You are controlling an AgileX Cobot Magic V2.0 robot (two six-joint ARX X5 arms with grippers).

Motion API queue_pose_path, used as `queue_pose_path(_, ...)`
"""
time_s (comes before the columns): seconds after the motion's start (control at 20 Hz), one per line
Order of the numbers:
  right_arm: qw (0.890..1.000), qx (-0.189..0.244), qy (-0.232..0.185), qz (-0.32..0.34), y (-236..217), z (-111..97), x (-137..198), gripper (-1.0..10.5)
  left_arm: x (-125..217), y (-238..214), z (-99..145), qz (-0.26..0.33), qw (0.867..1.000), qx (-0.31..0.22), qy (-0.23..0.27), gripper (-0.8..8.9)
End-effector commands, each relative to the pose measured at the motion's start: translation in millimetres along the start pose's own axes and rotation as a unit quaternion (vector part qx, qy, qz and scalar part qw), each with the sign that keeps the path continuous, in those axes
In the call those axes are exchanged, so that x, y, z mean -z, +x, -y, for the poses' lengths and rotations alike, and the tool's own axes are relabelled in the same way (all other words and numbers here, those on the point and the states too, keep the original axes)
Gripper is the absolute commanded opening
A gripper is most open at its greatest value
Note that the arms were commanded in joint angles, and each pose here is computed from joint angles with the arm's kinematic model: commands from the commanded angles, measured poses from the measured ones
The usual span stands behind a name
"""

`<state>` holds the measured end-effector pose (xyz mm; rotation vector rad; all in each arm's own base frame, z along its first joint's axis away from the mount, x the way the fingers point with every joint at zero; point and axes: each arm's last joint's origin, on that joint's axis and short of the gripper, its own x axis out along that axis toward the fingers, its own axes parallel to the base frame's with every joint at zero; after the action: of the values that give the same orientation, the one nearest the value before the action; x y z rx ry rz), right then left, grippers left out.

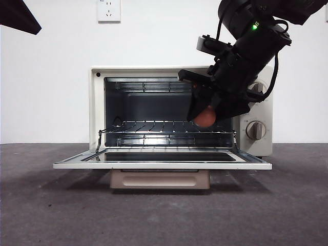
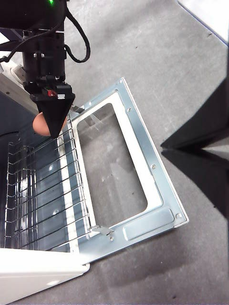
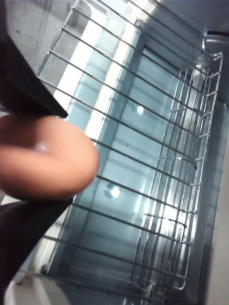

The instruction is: Eggoven

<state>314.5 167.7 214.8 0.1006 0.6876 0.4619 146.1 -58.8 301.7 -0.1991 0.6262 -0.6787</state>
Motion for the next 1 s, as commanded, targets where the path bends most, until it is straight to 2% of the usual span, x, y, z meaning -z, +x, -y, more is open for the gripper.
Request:
queue_pose_path(0.05, 1.000, 0.000, 0.001, 0.002, 7.6, -1.5, -1.5, 0.0, -2.2, -0.3, 1.2, 0.004, 1.000, 0.004, 0.003, 0.06)
queue_pose_path(0.4, 1.000, 0.000, 0.001, -0.005, 11.0, -0.8, 1.0, 0.2, -2.1, -0.3, 1.1, 0.004, 1.000, 0.004, 0.002, 0.06)
queue_pose_path(0.6, 1.000, -0.001, 0.005, -0.005, 11.0, -1.2, 1.0, 2.2, -2.1, -0.3, 1.1, 0.004, 1.000, 0.004, 0.002, 0.06)
queue_pose_path(1.0, 1.000, -0.002, 0.014, -0.003, 10.7, -1.5, 0.0, 2.8, -2.1, -0.3, 1.1, 0.004, 1.000, 0.004, 0.002, 0.06)
